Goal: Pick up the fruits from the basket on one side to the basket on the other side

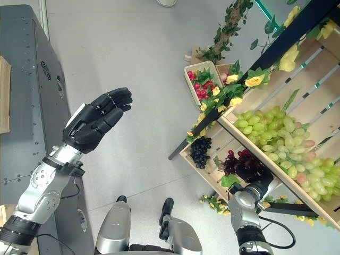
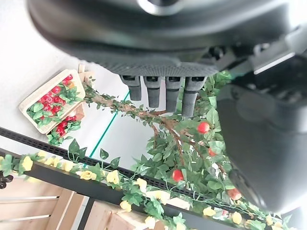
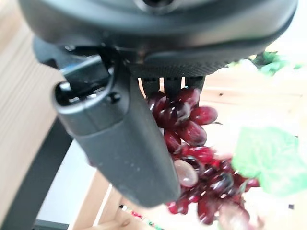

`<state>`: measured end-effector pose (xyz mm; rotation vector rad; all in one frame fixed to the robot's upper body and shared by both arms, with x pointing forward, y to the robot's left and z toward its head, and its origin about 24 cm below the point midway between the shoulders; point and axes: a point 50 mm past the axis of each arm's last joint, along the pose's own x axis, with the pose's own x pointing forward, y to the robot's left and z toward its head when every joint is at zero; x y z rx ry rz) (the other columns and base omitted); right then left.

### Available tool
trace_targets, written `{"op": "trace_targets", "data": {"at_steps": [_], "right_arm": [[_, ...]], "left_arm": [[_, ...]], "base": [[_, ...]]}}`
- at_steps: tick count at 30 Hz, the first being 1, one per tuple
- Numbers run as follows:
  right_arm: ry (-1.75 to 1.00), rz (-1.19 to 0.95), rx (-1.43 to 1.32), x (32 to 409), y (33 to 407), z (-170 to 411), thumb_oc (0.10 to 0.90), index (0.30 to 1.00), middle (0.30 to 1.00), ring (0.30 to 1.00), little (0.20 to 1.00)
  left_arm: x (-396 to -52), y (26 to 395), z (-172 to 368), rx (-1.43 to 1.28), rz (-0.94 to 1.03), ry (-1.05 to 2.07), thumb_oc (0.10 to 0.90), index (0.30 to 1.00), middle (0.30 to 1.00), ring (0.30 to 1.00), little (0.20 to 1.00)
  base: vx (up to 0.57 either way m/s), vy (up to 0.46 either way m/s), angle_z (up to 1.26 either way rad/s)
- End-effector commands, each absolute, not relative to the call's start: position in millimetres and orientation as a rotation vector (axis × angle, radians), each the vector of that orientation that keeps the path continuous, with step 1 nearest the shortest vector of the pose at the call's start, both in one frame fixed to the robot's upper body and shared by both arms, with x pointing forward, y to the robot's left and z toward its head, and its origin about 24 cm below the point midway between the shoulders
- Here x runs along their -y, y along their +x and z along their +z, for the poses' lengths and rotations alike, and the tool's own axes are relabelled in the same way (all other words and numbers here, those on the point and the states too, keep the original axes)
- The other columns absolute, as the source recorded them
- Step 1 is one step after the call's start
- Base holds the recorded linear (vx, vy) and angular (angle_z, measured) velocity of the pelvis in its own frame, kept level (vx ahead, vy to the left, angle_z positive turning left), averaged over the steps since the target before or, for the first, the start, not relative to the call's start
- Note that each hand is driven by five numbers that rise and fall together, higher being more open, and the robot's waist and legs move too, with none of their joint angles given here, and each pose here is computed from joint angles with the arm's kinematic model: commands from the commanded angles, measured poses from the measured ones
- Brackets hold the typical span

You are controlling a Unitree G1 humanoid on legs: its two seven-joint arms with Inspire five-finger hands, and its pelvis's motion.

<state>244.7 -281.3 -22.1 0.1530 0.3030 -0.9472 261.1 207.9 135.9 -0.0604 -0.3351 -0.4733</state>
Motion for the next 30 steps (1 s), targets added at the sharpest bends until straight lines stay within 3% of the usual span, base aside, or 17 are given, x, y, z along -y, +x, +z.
{"op": "trace_targets", "data": {"at_steps": [1, 17, 20, 30], "right_arm": [[-0.004, -1.052, -0.046, 332.7, 248.3, 29.0, 0.8, 0.9, 0.9, 0.9, 0.9], [0.056, -1.018, -0.079, 336.7, 233.9, 15.4, 0.8, 0.9, 0.9, 0.9, 0.9], [0.198, -0.872, -0.078, 326.2, 235.9, 10.0, 0.8, 0.9, 0.9, 0.9, 0.9], [0.474, -0.069, -0.135, 255.9, 231.6, -6.1, 0.8, 0.9, 0.9, 0.9, 0.9]], "left_arm": [[-191.9, 244.5, 160.1, 0.516, -0.579, -0.126, 0.8, 0.9, 0.9, 0.9, 0.9], [-194.5, 238.7, 142.2, 0.459, -0.571, -0.165, 0.8, 0.9, 0.9, 0.9, 0.9], [-195.0, 235.0, 136.2, 0.448, -0.558, -0.173, 0.8, 0.9, 0.9, 0.9, 0.9], [-200.7, 225.1, 119.3, 0.418, -0.482, -0.136, 0.8, 0.9, 0.9, 0.9, 0.9]], "base": [[0.0, 0.0, 0.0], [0.05, 0.02, -0.01], [0.06, 0.067, -0.05], [-0.02, 0.079, -0.06]]}}
